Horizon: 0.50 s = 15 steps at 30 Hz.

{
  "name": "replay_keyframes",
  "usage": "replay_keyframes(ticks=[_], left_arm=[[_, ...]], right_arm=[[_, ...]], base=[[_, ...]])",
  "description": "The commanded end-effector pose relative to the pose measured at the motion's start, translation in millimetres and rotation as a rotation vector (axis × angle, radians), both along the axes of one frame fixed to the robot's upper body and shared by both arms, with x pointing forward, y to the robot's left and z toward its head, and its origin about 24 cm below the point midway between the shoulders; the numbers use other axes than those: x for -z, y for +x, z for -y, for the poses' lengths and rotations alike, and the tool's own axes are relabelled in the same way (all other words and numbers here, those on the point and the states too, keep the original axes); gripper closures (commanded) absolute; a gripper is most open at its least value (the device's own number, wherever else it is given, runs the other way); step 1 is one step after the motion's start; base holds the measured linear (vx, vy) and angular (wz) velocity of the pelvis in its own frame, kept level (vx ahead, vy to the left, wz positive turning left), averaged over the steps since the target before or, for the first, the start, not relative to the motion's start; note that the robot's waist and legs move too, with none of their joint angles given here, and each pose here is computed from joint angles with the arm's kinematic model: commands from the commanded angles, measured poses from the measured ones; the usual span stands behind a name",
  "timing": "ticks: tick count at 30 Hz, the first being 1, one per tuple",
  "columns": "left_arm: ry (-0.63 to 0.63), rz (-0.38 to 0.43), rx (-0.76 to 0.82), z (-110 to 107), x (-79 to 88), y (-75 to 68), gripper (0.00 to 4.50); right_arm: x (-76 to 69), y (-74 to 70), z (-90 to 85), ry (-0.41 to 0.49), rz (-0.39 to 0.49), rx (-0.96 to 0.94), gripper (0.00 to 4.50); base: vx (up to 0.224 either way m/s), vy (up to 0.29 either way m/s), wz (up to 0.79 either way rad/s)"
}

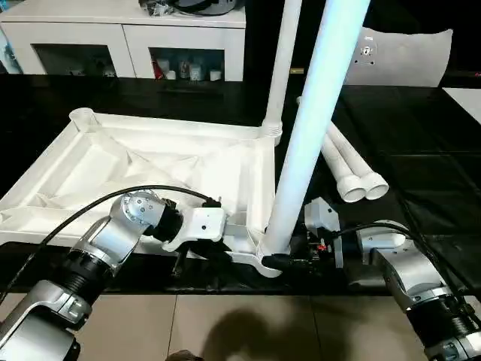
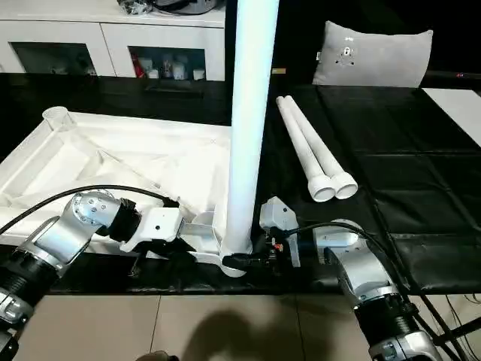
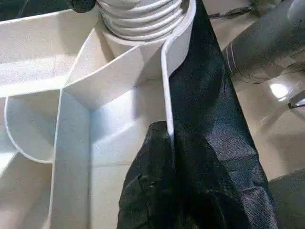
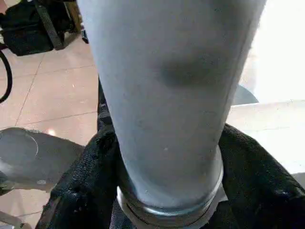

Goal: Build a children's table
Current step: Rotate leg to tighten

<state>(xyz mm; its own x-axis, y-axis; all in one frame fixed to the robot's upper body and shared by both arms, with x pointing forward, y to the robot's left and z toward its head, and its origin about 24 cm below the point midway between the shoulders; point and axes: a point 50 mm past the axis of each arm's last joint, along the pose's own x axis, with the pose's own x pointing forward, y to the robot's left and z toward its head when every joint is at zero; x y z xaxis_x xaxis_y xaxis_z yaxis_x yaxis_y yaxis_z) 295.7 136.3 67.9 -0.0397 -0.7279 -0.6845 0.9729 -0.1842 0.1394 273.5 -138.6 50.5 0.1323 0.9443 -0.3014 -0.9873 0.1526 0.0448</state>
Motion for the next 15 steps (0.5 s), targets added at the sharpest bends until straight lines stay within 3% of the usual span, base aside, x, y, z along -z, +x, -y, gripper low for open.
replay_keyframes(ticks=[1,7,11,15], left_arm=[[0.020,-0.029,0.008,1,3.6,-3.8,4.50],[-0.087,-0.061,-0.160,10,0.2,-1.3,4.50],[-0.162,-0.058,-0.352,28,-1.6,5.1,4.50],[-0.199,-0.037,-0.484,44,-4.7,12.1,4.50]], right_arm=[[2.6,-4.1,-4.2,0.035,-0.051,0.010,1.82],[9.8,-0.1,-17.8,0.071,-0.113,0.172,1.83],[24.9,11.3,-42.2,0.066,-0.120,0.401,1.83],[25.9,21.8,-55.7,0.113,-0.155,0.564,1.83]], base=[[0.000,0.000,0.00],[0.000,0.000,0.00],[0.000,0.000,0.00],[0.000,0.000,0.00]])
